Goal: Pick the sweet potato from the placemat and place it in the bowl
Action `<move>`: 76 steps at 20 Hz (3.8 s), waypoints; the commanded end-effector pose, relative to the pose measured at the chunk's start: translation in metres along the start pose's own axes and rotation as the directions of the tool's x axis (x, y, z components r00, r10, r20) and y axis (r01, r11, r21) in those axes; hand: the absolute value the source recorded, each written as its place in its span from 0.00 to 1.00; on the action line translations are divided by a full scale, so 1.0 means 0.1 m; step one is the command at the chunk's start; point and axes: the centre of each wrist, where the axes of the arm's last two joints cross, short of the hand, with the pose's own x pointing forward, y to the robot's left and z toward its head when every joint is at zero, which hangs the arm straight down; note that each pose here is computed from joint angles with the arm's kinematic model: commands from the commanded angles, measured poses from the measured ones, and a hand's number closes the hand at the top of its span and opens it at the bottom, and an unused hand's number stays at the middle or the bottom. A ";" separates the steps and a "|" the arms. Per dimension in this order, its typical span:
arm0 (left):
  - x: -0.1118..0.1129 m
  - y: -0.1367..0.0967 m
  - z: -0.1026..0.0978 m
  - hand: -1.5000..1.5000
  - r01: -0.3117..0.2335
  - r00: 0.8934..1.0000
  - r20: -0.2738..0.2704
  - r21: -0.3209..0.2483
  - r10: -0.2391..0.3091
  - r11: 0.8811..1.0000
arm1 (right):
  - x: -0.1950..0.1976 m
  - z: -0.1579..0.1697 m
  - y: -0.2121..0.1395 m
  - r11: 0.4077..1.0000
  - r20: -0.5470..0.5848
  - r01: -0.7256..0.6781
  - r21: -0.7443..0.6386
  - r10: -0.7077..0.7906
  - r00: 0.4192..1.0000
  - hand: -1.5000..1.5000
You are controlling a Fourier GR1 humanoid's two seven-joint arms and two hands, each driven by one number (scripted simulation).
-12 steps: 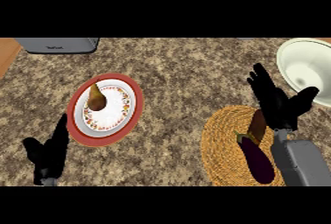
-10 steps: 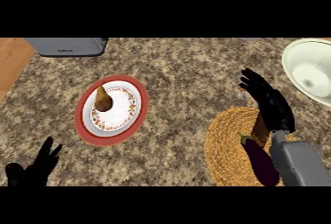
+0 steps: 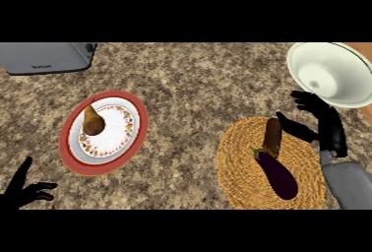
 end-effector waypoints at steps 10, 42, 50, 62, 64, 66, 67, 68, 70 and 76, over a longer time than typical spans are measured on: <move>1.12 -0.98 -0.49 0.50 -0.233 0.904 0.305 -0.238 0.301 0.943 | 0.26 0.36 0.57 0.865 0.098 -0.186 -0.467 0.260 0.961 0.00; 1.44 -1.16 -0.68 0.50 -0.206 0.895 0.334 -0.273 0.294 0.940 | 1.10 0.80 0.34 0.928 -0.421 -0.299 -0.223 0.185 0.888 0.00; 1.33 -1.36 -0.68 0.50 -0.213 0.897 0.327 -0.273 0.299 0.938 | 0.77 0.94 0.38 0.938 -0.391 -0.234 -0.255 0.121 0.912 0.00; 1.25 -1.31 -0.78 0.50 -0.221 0.898 0.310 -0.300 0.314 0.928 | 0.53 0.94 0.65 0.950 -0.405 -0.170 -0.263 0.051 0.913 0.00; 1.23 -1.37 -0.64 0.50 -0.217 0.893 0.331 -0.275 0.304 0.937 | 0.44 0.76 0.66 0.950 -0.406 -0.165 -0.267 0.045 0.913 0.00; 1.27 -1.35 -0.77 0.50 -0.231 0.895 0.312 -0.284 0.318 0.930 | 0.41 0.78 0.45 0.946 -0.409 -0.159 -0.283 0.031 0.912 0.00; 1.38 -1.39 -0.63 0.50 -0.228 0.888 0.327 -0.296 0.323 0.927 | 0.46 0.77 0.47 0.949 -0.415 -0.170 -0.264 0.048 0.908 0.00; 1.43 -1.38 -0.84 0.50 -0.211 0.896 0.323 -0.295 0.305 0.932 | 0.42 0.69 0.81 0.945 -0.424 -0.201 -0.257 0.077 0.903 0.00; 1.32 -1.28 -0.75 0.50 -0.220 0.891 0.330 -0.285 0.311 0.933 | 0.27 0.74 0.51 0.933 -0.454 -0.249 -0.260 0.110 0.884 0.00; 1.27 -1.28 -0.68 0.50 -0.212 0.898 0.323 -0.277 0.299 0.937 | 0.12 0.70 0.54 0.911 -0.536 -0.360 -0.201 0.205 0.819 0.00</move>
